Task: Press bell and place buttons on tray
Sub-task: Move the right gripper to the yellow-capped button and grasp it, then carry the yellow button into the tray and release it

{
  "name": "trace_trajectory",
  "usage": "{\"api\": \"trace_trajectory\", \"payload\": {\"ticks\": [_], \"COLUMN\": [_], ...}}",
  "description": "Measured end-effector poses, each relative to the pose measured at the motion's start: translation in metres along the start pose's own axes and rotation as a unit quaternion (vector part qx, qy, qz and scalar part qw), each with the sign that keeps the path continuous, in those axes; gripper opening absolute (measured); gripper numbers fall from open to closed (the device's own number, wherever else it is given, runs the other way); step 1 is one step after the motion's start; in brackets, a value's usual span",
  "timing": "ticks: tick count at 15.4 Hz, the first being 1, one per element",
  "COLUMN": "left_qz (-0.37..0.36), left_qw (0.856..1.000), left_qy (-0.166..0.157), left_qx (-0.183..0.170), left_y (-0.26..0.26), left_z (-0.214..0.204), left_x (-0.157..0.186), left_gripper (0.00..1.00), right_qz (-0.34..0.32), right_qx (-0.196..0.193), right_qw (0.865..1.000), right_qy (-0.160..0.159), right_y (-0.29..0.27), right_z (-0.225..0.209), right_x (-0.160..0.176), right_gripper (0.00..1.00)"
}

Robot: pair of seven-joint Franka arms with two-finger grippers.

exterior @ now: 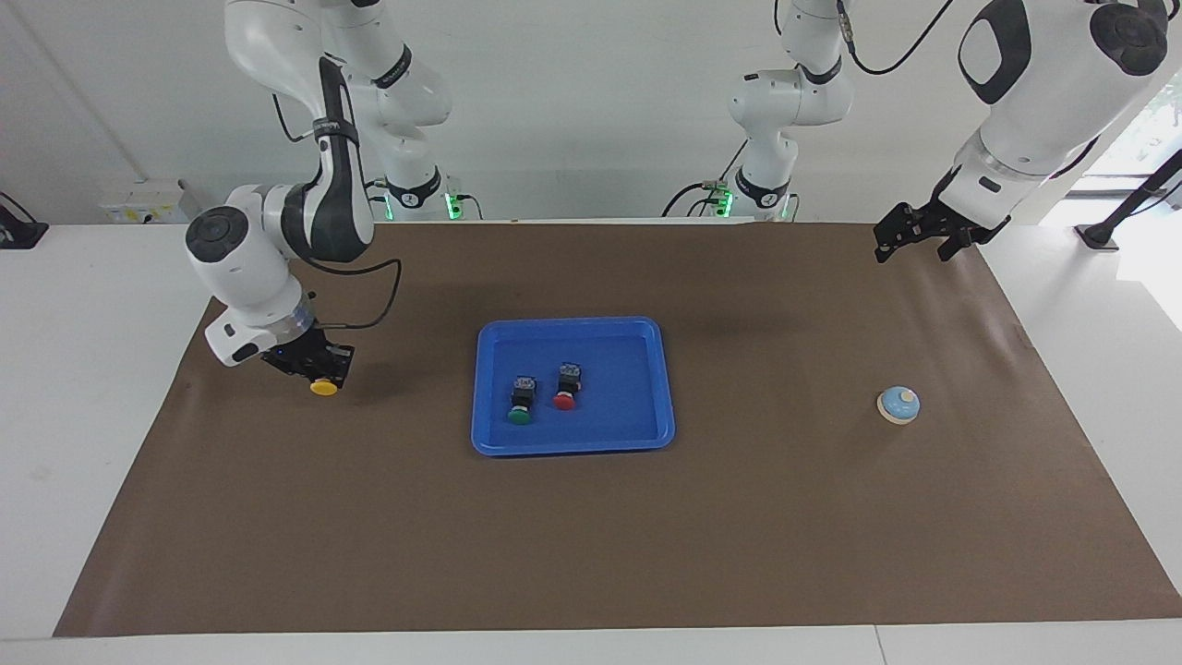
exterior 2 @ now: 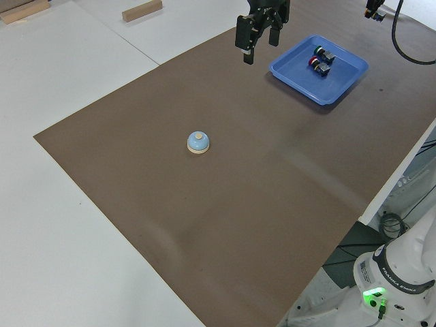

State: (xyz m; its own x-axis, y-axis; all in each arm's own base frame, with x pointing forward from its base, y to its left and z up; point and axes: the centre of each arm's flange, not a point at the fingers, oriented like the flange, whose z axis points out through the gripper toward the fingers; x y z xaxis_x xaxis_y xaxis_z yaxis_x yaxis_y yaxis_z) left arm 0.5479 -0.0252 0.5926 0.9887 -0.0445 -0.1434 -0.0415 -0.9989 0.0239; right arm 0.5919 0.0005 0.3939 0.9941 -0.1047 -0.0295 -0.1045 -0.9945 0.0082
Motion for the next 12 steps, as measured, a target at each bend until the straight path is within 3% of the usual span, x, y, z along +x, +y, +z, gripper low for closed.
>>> {"api": "trace_trajectory", "payload": {"ticks": [4,12], "left_qz": [0.0,0.0], "left_qw": [1.0,1.0], "left_qy": [0.0,0.0], "left_qx": [0.0,0.0], "left_y": [0.0,0.0], "left_z": [0.0,0.0], "left_x": [0.0,0.0], "left_gripper": [1.0,1.0], "right_qz": [0.033,0.071], "right_qx": [0.002,0.011], "right_qw": [0.999,0.997], "right_qy": [0.011,0.009], "right_y": [-0.116,-0.333], "right_z": [-0.039,-0.004], "right_x": [-0.005,-0.042], "right_gripper": [0.33,0.33]}}
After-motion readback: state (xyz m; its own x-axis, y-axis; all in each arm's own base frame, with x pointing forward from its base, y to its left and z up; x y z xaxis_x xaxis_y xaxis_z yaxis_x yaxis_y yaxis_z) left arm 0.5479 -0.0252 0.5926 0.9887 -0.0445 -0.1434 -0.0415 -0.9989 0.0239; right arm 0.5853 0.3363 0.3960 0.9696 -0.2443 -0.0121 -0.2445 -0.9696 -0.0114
